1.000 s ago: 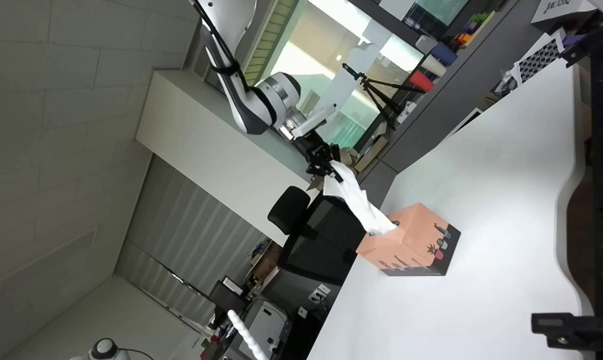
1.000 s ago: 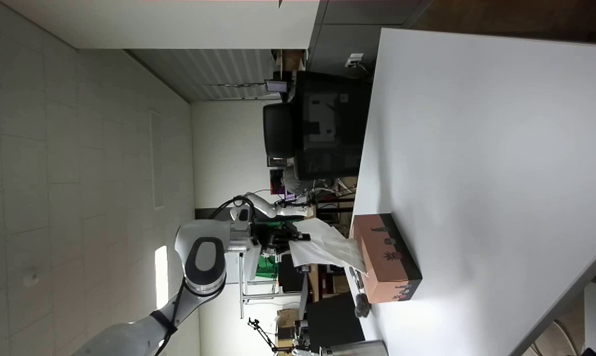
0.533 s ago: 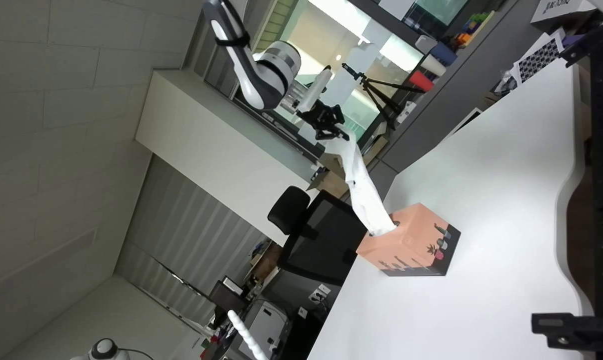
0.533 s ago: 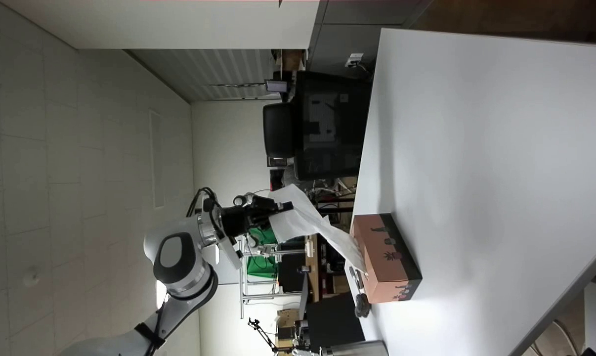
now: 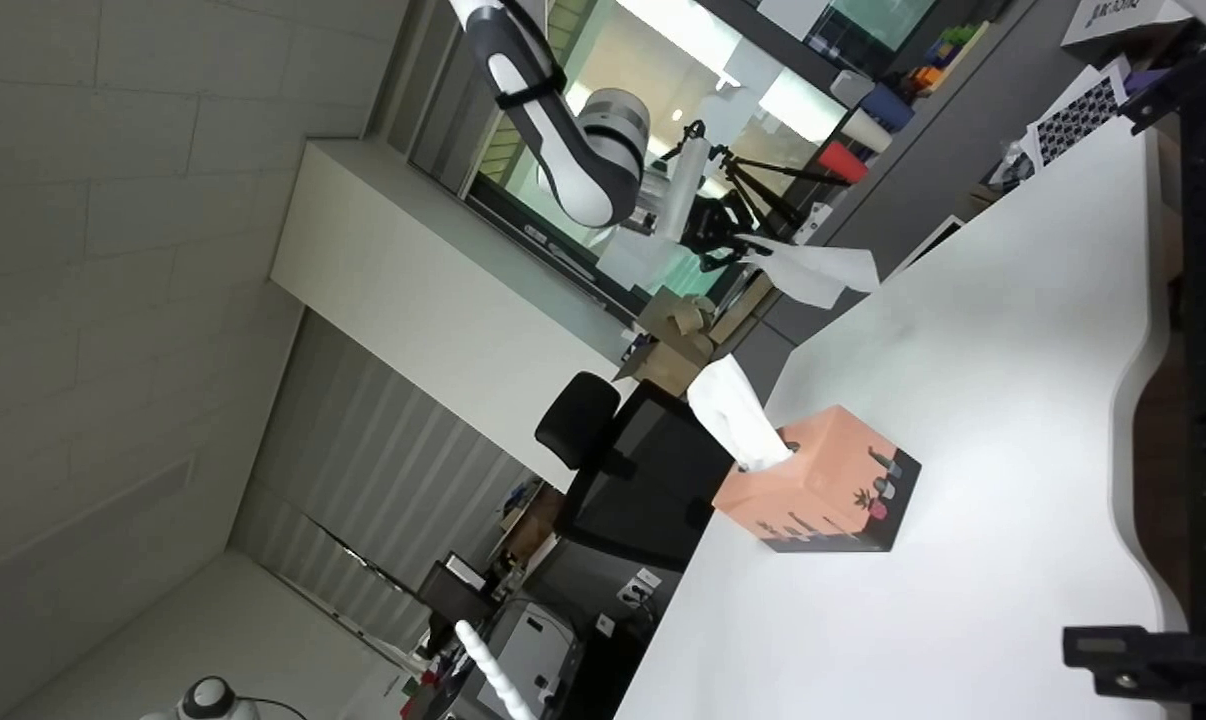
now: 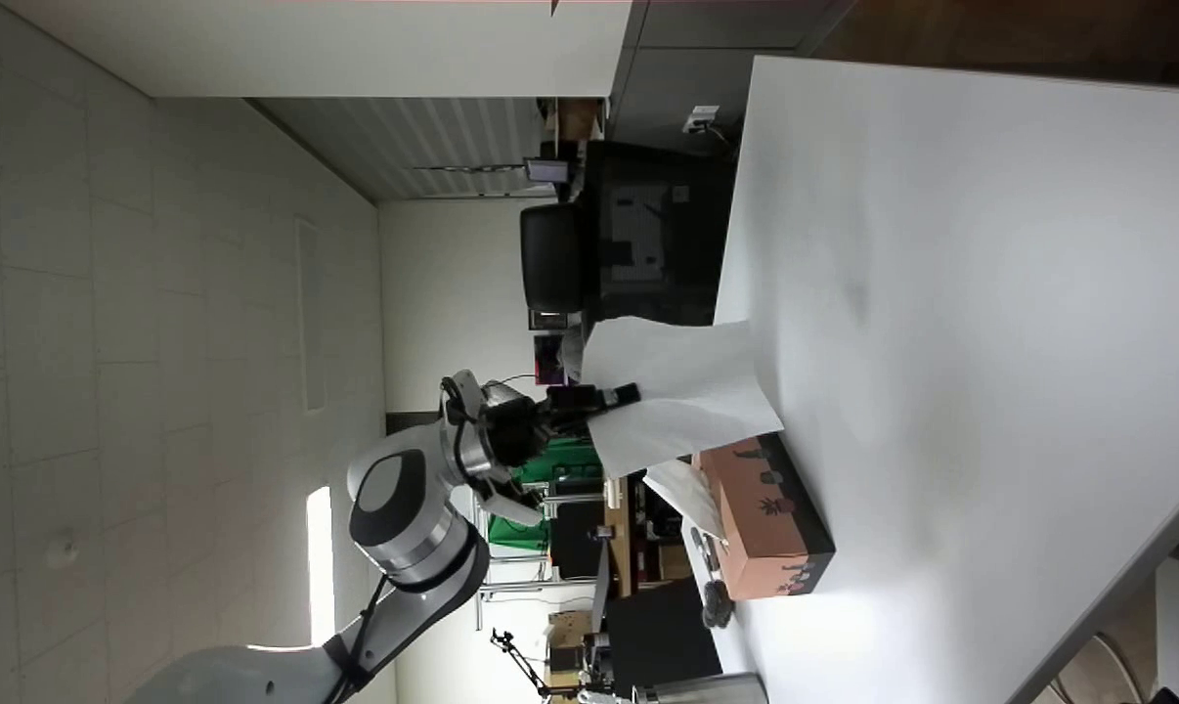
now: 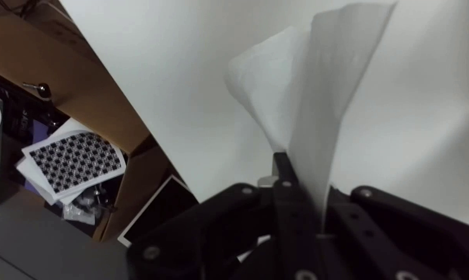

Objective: Remove a tissue from the box

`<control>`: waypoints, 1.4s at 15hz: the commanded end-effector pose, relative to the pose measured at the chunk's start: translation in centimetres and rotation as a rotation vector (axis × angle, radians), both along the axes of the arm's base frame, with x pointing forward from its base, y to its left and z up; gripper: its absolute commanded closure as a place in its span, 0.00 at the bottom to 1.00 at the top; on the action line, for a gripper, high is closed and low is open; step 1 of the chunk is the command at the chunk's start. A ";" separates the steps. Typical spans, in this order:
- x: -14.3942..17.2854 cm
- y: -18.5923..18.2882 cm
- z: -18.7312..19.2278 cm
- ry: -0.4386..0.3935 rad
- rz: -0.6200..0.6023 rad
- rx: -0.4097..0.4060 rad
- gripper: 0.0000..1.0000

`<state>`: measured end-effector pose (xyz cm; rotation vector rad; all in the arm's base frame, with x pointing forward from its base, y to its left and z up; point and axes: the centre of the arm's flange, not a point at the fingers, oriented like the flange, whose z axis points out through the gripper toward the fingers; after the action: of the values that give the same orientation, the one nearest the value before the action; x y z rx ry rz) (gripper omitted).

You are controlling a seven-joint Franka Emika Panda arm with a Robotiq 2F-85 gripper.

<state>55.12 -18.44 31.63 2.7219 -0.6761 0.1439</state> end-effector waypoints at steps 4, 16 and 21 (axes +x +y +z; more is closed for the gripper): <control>1.9 0.9 -10.2 0.102 -0.140 0.132 1.00; 4.0 -6.3 -20.9 0.149 -0.374 0.112 1.00; 5.1 -5.9 -24.1 0.180 -0.369 0.111 0.73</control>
<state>58.05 -24.38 8.52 2.6331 -1.1155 -0.2207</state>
